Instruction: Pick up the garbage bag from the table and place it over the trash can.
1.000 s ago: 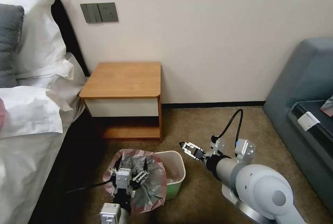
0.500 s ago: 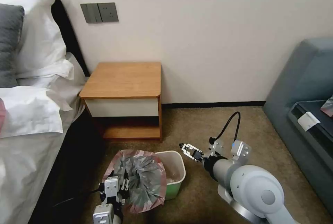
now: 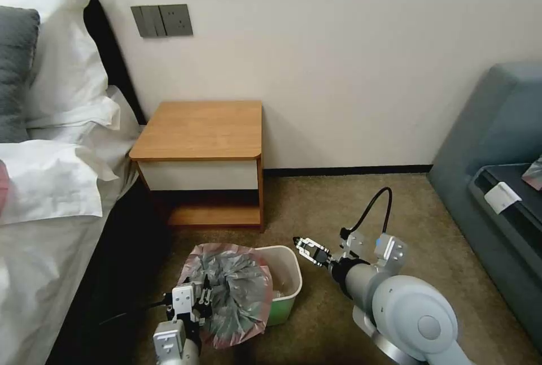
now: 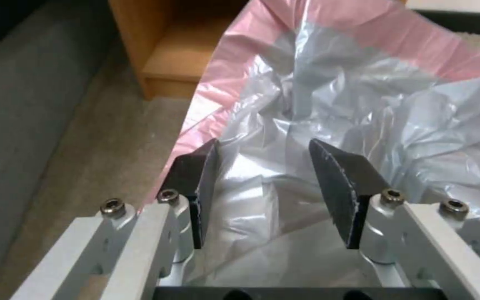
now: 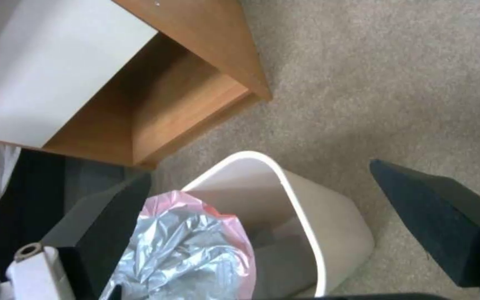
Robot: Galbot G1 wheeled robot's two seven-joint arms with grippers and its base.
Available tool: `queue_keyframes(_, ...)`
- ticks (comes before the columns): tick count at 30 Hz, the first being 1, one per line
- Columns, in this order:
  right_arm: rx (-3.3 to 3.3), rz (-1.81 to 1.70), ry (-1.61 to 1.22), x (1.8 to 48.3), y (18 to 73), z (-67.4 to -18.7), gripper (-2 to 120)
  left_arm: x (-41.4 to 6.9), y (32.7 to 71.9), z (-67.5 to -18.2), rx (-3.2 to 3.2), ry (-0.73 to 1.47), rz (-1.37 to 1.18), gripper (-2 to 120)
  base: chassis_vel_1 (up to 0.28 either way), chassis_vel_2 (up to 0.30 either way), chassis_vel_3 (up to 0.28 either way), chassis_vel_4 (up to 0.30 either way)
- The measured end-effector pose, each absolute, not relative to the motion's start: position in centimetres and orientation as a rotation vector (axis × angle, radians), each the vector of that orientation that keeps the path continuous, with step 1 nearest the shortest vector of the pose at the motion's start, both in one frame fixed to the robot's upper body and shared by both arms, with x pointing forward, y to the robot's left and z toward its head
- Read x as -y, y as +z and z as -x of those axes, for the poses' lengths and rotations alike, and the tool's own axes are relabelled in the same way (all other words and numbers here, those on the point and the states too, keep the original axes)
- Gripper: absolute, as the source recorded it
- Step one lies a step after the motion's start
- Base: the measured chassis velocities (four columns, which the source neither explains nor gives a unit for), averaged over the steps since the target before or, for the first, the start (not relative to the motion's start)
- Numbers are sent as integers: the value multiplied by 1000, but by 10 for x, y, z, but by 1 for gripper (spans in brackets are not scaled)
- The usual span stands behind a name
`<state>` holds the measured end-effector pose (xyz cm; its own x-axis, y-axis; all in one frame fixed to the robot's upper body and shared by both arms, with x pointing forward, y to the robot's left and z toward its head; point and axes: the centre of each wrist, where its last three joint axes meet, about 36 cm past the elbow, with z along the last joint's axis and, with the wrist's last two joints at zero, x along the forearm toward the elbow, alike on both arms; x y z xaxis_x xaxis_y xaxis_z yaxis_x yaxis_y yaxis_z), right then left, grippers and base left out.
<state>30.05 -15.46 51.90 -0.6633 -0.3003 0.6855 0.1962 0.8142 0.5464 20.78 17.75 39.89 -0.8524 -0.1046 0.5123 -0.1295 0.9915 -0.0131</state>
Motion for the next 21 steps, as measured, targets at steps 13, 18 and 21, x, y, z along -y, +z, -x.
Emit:
queue_keyframes(13, 2168, -43, -773, 154, 516, -297, 100, -184, 387, -231, 2539, 103, -122, 41, 0, 0, 0, 0)
queue_keyframes(18, 2166, -36, -771, 154, 515, -295, 100, -184, 385, -238, 2506, 129, -115, 33, 0, 0, 0, 0)
queue_keyframes(21, 2166, -33, -773, 154, 515, -295, 100, -183, 384, -240, 2493, 138, -109, 24, 0, 0, 0, 0)
